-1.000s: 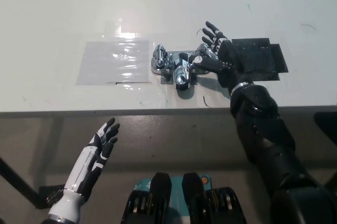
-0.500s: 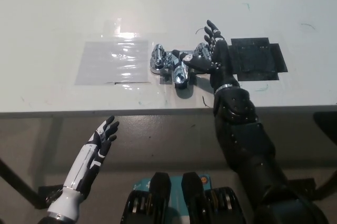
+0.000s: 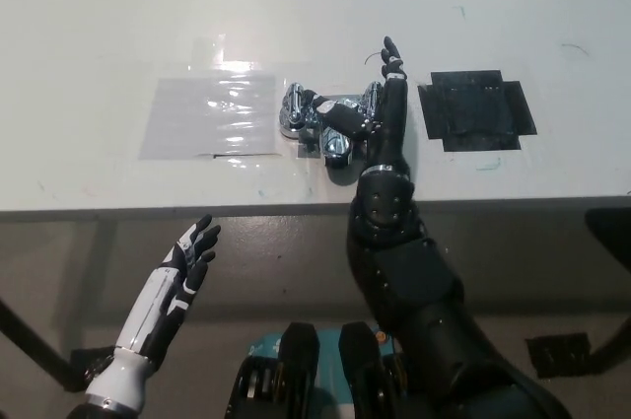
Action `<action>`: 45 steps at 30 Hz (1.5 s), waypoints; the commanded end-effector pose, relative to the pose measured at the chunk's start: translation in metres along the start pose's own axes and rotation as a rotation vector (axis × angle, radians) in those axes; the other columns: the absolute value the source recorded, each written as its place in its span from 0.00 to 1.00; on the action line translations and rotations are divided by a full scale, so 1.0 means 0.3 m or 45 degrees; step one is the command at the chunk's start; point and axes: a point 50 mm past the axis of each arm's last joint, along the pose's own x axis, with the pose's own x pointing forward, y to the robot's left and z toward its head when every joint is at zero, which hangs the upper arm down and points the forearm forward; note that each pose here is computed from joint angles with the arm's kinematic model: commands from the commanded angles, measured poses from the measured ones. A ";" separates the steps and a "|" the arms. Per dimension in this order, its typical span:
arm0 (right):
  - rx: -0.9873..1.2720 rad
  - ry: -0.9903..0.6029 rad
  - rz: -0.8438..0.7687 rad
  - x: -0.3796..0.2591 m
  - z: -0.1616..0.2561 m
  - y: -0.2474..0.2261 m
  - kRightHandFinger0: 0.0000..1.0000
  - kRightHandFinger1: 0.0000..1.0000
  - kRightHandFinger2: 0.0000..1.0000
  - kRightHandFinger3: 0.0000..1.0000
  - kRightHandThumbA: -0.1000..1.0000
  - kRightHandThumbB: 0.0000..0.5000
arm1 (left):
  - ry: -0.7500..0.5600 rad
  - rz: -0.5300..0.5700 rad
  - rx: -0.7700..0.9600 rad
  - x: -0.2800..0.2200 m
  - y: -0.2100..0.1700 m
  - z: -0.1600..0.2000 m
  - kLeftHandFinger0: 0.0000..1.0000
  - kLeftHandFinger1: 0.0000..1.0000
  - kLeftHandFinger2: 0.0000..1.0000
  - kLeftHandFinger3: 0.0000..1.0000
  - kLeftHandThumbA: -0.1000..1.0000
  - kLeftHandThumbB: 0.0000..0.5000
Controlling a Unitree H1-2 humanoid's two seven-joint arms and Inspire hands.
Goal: The faucet is at the center of the desk and the robot turn off the faucet by turning the right faucet handle using the right hand
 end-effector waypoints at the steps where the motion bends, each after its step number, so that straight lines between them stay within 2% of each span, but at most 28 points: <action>1: 0.140 -0.183 0.129 -0.128 0.178 0.291 1.00 1.00 1.00 1.00 1.00 0.47 | -0.092 -0.012 0.045 0.022 0.027 0.043 1.00 1.00 1.00 1.00 0.95 0.56; 7: 0.149 -0.197 0.100 -0.110 0.174 0.263 1.00 1.00 1.00 1.00 1.00 0.44 | -0.102 -0.015 0.040 0.028 0.025 0.044 1.00 1.00 1.00 1.00 0.94 0.55; 10: 0.136 -0.214 0.086 -0.081 0.175 0.218 1.00 1.00 1.00 1.00 1.00 0.48 | -0.106 -0.021 0.055 0.030 0.028 0.045 1.00 1.00 1.00 1.00 0.95 0.55; 11: 0.133 -0.226 0.077 -0.075 0.179 0.205 1.00 1.00 1.00 1.00 1.00 0.51 | -0.109 -0.022 0.059 0.029 0.030 0.044 1.00 1.00 1.00 1.00 0.95 0.55; 13: 0.132 -0.342 0.014 -0.040 0.217 0.146 1.00 1.00 1.00 1.00 1.00 0.45 | -0.103 -0.021 0.054 0.032 0.031 0.046 1.00 1.00 1.00 1.00 0.95 0.56; 19: 0.078 -0.633 -0.128 0.007 0.325 -0.015 1.00 1.00 1.00 1.00 1.00 0.47 | -0.092 -0.018 0.064 0.027 0.032 0.047 1.00 1.00 1.00 1.00 0.97 0.57; 22: 0.087 -0.751 -0.164 -0.007 0.379 -0.089 1.00 1.00 1.00 1.00 1.00 0.43 | -0.092 -0.019 0.057 0.025 0.031 0.047 1.00 1.00 1.00 1.00 0.97 0.56; 23: 0.081 -0.848 -0.219 -0.026 0.418 -0.134 1.00 1.00 1.00 1.00 1.00 0.40 | -0.095 -0.022 0.061 0.025 0.032 0.048 1.00 1.00 1.00 1.00 0.97 0.54; 24: 0.072 -0.917 -0.256 -0.038 0.444 -0.160 1.00 1.00 1.00 1.00 1.00 0.41 | -0.097 -0.022 0.063 0.026 0.033 0.049 1.00 1.00 1.00 1.00 0.97 0.54; 26: 0.122 -1.061 -0.300 -0.106 0.535 -0.244 1.00 1.00 1.00 1.00 1.00 0.53 | -0.097 -0.019 0.065 0.026 0.033 0.048 1.00 1.00 1.00 1.00 0.97 0.54; 29: 0.111 -1.311 -0.355 -0.224 0.633 -0.337 1.00 1.00 1.00 1.00 1.00 0.54 | -0.086 -0.021 0.028 0.031 0.031 0.048 1.00 1.00 1.00 1.00 0.95 0.56; 31: 0.115 -1.382 -0.325 -0.268 0.655 -0.361 1.00 1.00 1.00 1.00 1.00 0.58 | -0.088 -0.021 0.038 0.032 0.032 0.048 1.00 1.00 1.00 1.00 0.95 0.56; 32: 0.096 -1.449 -0.286 -0.344 0.674 -0.400 1.00 1.00 1.00 1.00 1.00 0.64 | -0.090 -0.021 0.040 0.034 0.032 0.049 1.00 1.00 1.00 1.00 0.95 0.57; 33: 0.084 -1.481 -0.276 -0.386 0.680 -0.422 1.00 1.00 1.00 1.00 1.00 0.64 | -0.090 -0.020 0.039 0.035 0.032 0.049 1.00 1.00 1.00 1.00 0.95 0.57; 34: 0.092 -1.564 -0.226 -0.426 0.685 -0.444 1.00 1.00 1.00 1.00 1.00 0.59 | -0.093 -0.022 0.045 0.036 0.033 0.047 1.00 1.00 1.00 1.00 0.96 0.57; 37: 0.035 -1.687 -0.130 -0.517 0.667 -0.505 1.00 1.00 1.00 1.00 1.00 0.53 | -0.099 -0.019 0.061 0.037 0.037 0.045 1.00 1.00 1.00 1.00 0.97 0.57; 39: -0.039 -1.739 -0.082 -0.592 0.613 -0.551 1.00 1.00 1.00 1.00 1.00 0.41 | -0.101 -0.020 0.062 0.035 0.038 0.047 1.00 1.00 1.00 1.00 0.97 0.55; 44: -0.197 -1.682 -0.033 -0.686 0.520 -0.614 1.00 1.00 1.00 1.00 1.00 0.37 | -0.101 -0.020 0.061 0.037 0.041 0.047 1.00 1.00 1.00 1.00 0.97 0.55; 45: -0.265 -1.663 -0.046 -0.692 0.482 -0.625 1.00 1.00 1.00 1.00 1.00 0.28 | -0.098 -0.020 0.058 0.037 0.040 0.045 1.00 1.00 1.00 1.00 0.97 0.56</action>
